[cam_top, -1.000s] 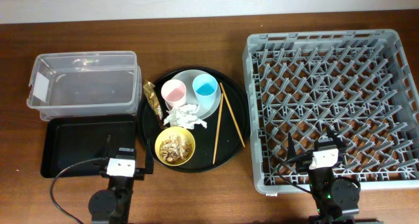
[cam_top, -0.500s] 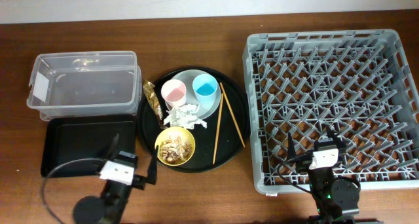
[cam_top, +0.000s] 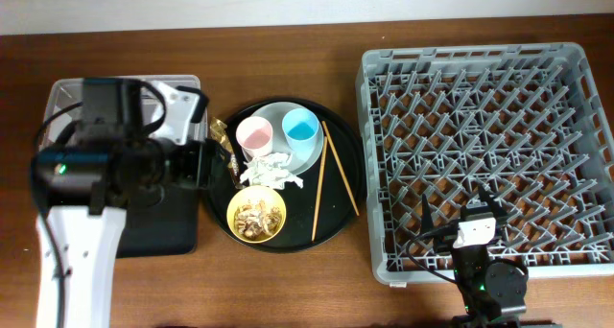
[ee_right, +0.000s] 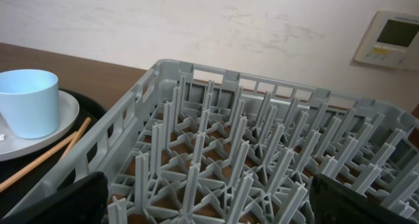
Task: Sort waste into correct bins and load items into the dishwasher rack
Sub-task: 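Reach the left gripper to the crumpled tissue and grasp it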
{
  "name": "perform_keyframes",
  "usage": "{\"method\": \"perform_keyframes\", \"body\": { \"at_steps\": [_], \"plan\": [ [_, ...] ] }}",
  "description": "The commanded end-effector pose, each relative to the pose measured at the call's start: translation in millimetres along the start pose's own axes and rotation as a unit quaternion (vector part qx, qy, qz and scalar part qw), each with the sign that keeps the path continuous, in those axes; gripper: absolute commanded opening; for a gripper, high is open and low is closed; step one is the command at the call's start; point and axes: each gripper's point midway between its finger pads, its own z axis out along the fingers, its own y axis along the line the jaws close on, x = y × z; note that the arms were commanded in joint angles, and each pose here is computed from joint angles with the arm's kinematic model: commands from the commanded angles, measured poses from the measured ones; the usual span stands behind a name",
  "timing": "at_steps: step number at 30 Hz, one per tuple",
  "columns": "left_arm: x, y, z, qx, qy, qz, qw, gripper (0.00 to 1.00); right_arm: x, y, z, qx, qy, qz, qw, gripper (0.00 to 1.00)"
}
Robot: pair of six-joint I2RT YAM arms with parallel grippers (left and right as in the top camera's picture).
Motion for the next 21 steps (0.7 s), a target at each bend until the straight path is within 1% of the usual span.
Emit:
{"method": "perform_keyframes", "body": {
  "at_steps": [1,2,3,4,5,6,7,8,10,11,13,15,16,21],
  "plan": [
    [11,-17,30,0.034,0.050,0.006,0.998,0.17,2,0,0,-0.001,0.001,0.003,1.000,0.98],
    [17,-11,41,0.001,0.067,-0.009,0.998,0.16,2,0,0,-0.001,0.001,0.003,1.000,0.98],
    [26,-2,56,-0.048,0.085,-0.018,0.995,0.15,2,0,0,-0.001,0.001,0.003,1.000,0.98],
    [32,1,67,-0.078,0.093,-0.019,0.993,0.15,2,0,0,-0.001,0.001,0.003,1.000,0.98],
    [38,0,77,-0.089,0.097,-0.011,0.991,0.17,2,0,0,-0.001,0.001,0.003,1.000,0.98],
    [44,-6,92,-0.094,0.100,0.005,0.991,0.27,2,0,0,-0.001,0.001,0.003,1.000,0.98],
    [51,-13,109,-0.087,0.098,0.023,0.991,0.43,2,0,0,-0.001,0.001,0.003,1.000,0.98],
    [54,-17,121,-0.083,0.092,0.024,0.992,0.50,2,0,0,-0.001,0.001,0.003,1.000,0.98],
    [59,-19,150,-0.074,0.065,0.030,0.995,0.57,2,0,0,-0.001,0.001,0.003,1.000,0.99],
    [61,-16,161,-0.073,0.052,0.032,0.995,0.65,2,0,0,-0.001,0.001,0.003,1.000,0.98],
    [64,-9,173,-0.083,0.033,0.035,0.995,0.70,2,0,0,-0.001,0.001,0.003,1.000,0.98],
    [67,7,181,-0.121,0.019,0.037,0.992,0.71,2,0,0,-0.001,0.001,0.003,1.000,0.98],
    [66,10,182,-0.129,0.011,0.038,0.991,0.75,2,0,0,-0.001,0.001,0.003,1.000,0.98],
    [65,12,196,-0.126,0.006,0.038,0.991,0.75,2,0,0,-0.001,0.001,0.003,1.000,0.98]
  ]
}}
